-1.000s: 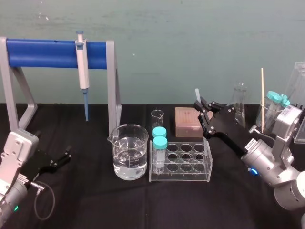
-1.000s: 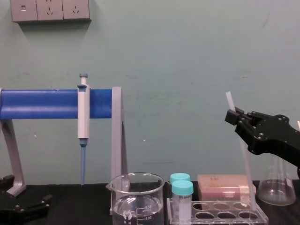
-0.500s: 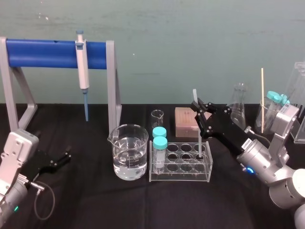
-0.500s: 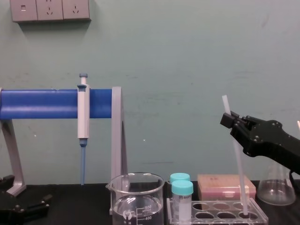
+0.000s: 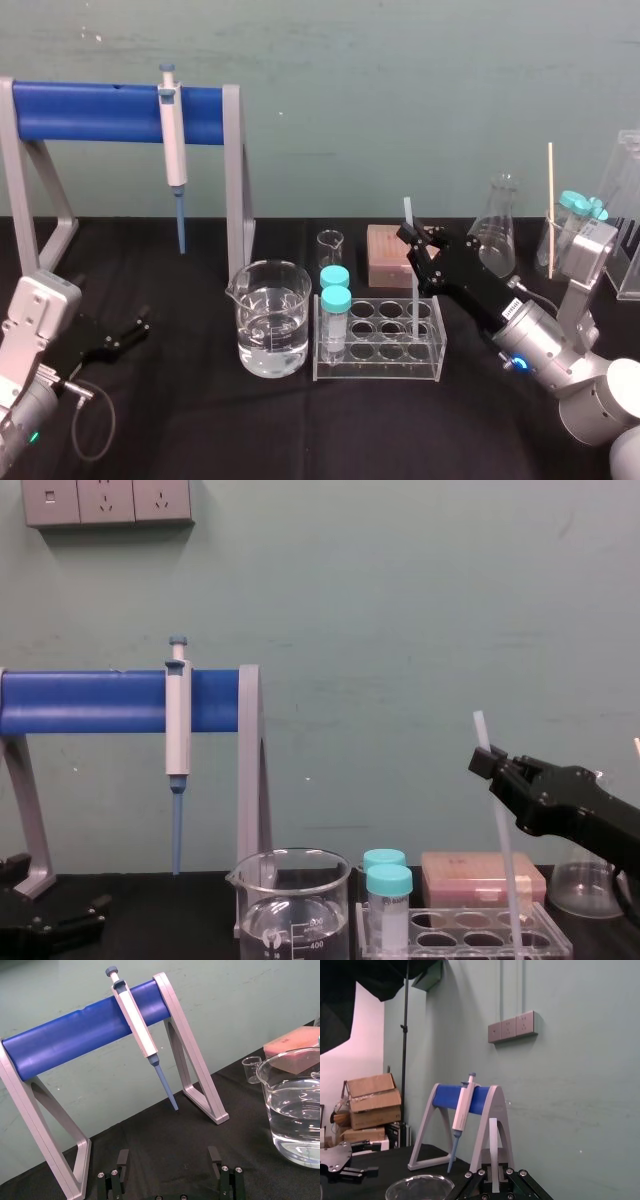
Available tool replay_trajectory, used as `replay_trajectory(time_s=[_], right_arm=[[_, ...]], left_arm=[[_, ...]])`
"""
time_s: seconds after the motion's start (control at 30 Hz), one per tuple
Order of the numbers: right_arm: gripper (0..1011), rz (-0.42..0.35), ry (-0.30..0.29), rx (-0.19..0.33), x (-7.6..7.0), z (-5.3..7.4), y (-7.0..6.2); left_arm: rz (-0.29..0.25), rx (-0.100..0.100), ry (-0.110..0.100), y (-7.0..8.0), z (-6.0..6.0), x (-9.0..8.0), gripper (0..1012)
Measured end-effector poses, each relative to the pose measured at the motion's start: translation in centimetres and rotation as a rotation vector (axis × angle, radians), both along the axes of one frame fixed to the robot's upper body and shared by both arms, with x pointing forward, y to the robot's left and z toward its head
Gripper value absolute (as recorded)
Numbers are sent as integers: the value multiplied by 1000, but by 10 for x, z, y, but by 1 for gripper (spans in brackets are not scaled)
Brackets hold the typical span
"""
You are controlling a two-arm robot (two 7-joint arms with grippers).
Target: Pick up the stirring rod with one hand, then place it down.
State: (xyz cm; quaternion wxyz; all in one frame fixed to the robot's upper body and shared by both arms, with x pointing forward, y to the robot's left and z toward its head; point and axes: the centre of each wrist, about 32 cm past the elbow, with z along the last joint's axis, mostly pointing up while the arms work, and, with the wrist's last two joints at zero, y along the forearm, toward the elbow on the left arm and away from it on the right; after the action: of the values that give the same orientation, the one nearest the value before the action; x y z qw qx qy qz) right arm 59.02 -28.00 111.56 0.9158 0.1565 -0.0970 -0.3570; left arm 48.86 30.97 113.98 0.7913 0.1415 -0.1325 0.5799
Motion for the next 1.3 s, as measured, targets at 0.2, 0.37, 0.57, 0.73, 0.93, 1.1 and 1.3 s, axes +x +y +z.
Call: replay_trajectory(time_s=[0.2,0.37,0.57,0.73,0.93,1.1,1.3], right_arm=[[66,-3,31,-10,0,-4,0],[66,-13,66,-28,-1,-8,-1],[66,-24,93,-46,-2,-10,-1],[66,-25,96,-48,-2,-10,-1],[66,-25,95,-47,-2,-10,-1],[66,-25,93,-45,-2,-10,-1],[121,-24,91,-44,-2,-10,-1]], left_arm=[[0,0,0,0,0,0,1000],[0,0,0,0,0,0,1000],[0,0,0,0,0,0,1000],[0,0,0,0,0,0,1000],[0,0,0,0,0,0,1000],[0,0,0,0,0,0,1000],[0,0,0,0,0,0,1000]])
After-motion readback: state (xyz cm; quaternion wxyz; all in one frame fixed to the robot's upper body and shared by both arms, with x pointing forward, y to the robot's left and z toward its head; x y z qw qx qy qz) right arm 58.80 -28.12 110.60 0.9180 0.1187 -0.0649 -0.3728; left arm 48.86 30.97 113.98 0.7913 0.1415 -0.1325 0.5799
